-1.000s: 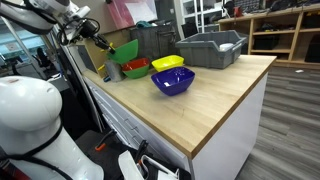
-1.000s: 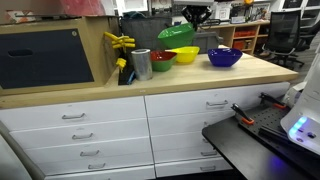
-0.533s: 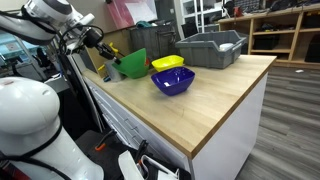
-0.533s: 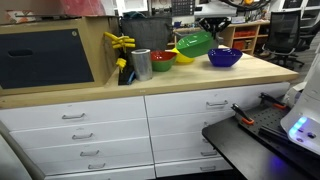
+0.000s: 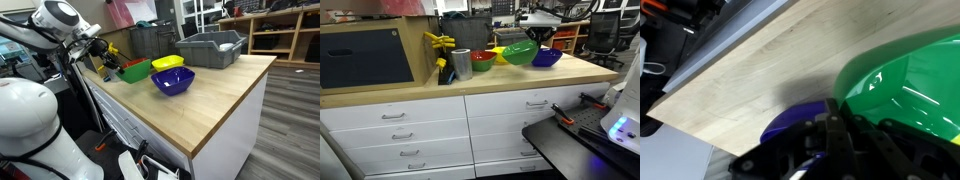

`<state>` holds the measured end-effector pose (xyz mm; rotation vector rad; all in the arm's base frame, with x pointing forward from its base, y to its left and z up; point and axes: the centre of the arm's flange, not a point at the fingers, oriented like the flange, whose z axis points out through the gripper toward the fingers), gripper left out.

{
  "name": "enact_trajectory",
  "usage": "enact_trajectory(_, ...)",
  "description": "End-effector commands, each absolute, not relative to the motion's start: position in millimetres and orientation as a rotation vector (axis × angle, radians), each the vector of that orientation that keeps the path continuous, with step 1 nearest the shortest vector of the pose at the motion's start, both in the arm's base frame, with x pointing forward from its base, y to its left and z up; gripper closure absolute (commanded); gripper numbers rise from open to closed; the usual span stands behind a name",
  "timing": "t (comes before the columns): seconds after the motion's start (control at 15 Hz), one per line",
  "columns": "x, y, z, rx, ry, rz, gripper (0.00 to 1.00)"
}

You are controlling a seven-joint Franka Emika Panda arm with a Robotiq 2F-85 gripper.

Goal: Remove the top green bowl from the stacked bowls and place it in between the blue and yellow bowls

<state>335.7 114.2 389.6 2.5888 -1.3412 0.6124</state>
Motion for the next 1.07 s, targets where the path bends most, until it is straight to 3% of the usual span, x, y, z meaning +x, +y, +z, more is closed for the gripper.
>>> enact_trajectory(0.0, 338, 106, 379, 2.643, -1.393, 0.578, 0.99)
enact_trajectory(1.0, 346, 74, 349, 2.709, -1.583, 0.352, 0.99)
